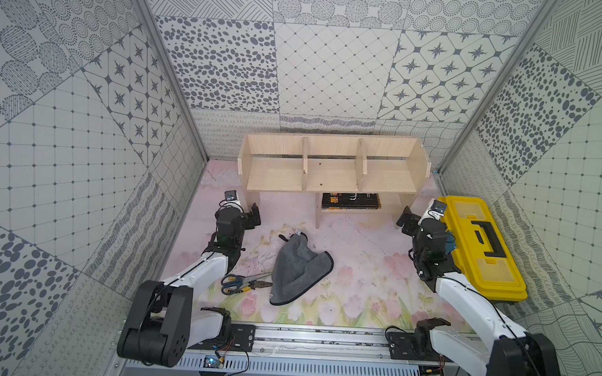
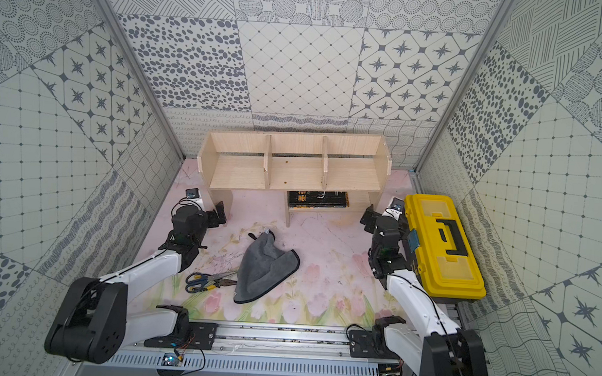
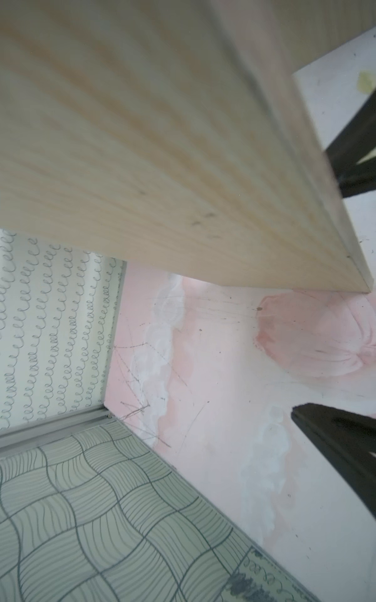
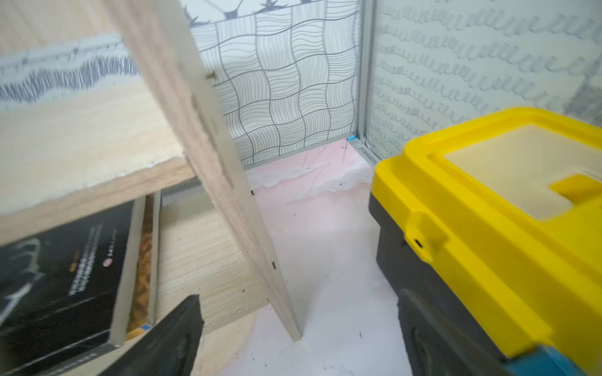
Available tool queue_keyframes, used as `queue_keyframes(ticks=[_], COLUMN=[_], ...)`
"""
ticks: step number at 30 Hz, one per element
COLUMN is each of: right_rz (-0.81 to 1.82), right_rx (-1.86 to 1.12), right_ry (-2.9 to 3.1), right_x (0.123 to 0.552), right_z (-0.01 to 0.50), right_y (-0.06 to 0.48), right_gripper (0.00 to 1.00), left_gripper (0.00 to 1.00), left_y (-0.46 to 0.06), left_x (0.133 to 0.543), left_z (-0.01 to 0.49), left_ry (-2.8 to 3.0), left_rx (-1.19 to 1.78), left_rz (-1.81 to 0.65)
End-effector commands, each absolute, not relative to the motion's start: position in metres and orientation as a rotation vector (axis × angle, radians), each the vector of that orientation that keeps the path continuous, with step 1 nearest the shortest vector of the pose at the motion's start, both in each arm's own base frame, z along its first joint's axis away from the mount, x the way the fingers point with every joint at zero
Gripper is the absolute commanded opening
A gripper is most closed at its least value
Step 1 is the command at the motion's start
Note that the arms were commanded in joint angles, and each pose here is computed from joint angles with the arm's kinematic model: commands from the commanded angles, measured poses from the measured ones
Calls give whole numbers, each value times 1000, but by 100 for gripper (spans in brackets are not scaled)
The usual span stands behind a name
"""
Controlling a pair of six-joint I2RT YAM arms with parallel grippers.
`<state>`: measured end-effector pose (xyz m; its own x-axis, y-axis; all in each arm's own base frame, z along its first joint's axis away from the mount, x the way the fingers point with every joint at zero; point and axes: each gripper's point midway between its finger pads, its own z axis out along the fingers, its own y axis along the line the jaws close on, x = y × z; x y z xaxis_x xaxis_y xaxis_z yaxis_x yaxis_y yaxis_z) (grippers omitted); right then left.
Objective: Wipe the bookshelf clean with a cloth
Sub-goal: Pick up the cleaning item at the center of the board.
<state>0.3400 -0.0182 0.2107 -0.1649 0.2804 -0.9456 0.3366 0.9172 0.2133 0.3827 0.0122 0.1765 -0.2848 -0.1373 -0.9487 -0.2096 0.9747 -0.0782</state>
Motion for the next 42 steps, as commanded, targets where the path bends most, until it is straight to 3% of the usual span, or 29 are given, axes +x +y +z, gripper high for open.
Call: queue_keyframes(ticks=[1,6,10,14,17,26,33,35,37,39,42], right_rz=[64,-28,-90,46,427,418,274,170,68,4,-8], right_rx=[555,331,130,-102,-272,-457,-506,-476,-412,-324,-198], right_ry=[1956,2171,2250,2143,2306,2502,2604,2641,2669,2686,2693], right_x=[304,279,252,243,238,225,221,221,222,224,235], right_z=[168,165,175,174,138,60,2,-19,-34,-41,-33], right_y=[-11,55,152,261,334,399,412,400,380,356,323], right_gripper=[97,97,97,97,97,97,96,88,68,34,0], left_gripper=[99,99,98,97,95,95,94,94,93,93,93], left_y=[38,28,39,30,19,12,9,7,6,4,1], left_x=[333,311,289,279,273,255,256,256,256,257,263], left_z=[162,163,178,208,212,201,201,201,200,200,209], left_ry=[2038,2139,2133,2103,2121,2140,2146,2150,2154,2153,2152], left_rx=[-565,-663,-736,-706,-677,-663,-663,-659,-658,-652,-624], left_rz=[164,99,156,58,-23,-92,-108,-122,-131,-143,-153])
